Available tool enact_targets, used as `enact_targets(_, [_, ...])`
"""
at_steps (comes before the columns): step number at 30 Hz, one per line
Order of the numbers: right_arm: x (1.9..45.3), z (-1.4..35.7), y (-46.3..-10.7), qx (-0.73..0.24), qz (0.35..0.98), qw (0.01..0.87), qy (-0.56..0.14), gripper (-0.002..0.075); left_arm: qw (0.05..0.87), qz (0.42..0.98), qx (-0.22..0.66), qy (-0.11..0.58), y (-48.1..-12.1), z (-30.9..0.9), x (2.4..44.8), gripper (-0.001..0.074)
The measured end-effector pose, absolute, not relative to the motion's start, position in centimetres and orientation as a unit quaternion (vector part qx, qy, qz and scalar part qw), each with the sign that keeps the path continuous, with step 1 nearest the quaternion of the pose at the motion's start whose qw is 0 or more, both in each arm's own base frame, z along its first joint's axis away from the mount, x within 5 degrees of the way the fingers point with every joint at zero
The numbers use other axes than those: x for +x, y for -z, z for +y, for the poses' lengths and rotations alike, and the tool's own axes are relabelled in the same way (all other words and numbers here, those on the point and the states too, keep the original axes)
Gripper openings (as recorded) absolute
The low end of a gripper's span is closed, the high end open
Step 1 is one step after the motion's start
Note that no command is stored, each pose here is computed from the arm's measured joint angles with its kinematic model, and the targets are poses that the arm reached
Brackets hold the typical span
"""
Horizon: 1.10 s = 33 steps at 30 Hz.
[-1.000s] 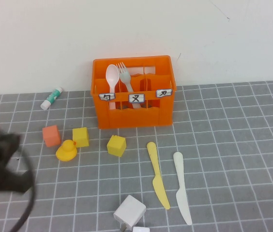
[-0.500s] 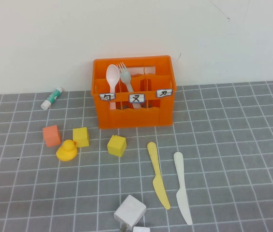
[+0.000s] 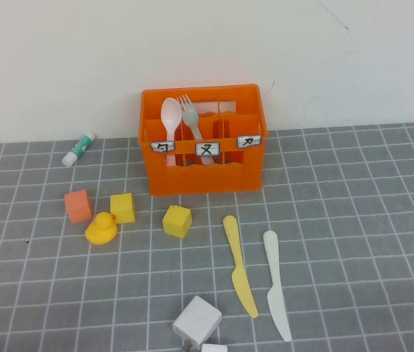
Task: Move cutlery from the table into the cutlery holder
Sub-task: Pick up the knife
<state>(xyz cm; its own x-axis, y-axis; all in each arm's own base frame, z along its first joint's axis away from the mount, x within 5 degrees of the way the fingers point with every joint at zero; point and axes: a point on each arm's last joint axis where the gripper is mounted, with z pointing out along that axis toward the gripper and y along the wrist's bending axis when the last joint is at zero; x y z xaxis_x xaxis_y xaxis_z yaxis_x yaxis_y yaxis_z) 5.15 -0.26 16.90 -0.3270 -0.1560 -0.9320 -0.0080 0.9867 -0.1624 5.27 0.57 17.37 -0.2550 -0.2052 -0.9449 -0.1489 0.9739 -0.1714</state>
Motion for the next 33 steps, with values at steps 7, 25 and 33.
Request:
enact_targets(7, [5.15, -0.26, -16.9, -0.051, 0.812, 0.578, 0.064, -0.0003, 0.596, 0.8, -0.074, -0.004, -17.26, 0.55, 5.24, -0.0001])
enact_targets(25, [5.15, -0.26, -16.9, -0.051, 0.812, 0.578, 0.064, -0.0003, 0.596, 0.8, -0.064, -0.011, -17.26, 0.55, 5.24, -0.0001])
enact_targets(33, [5.21, -0.26, -17.06, -0.051, 0.807, 0.585, 0.066, -0.0003, 0.596, 0.8, -0.064, -0.011, -17.26, 0.55, 5.24, -0.0001])
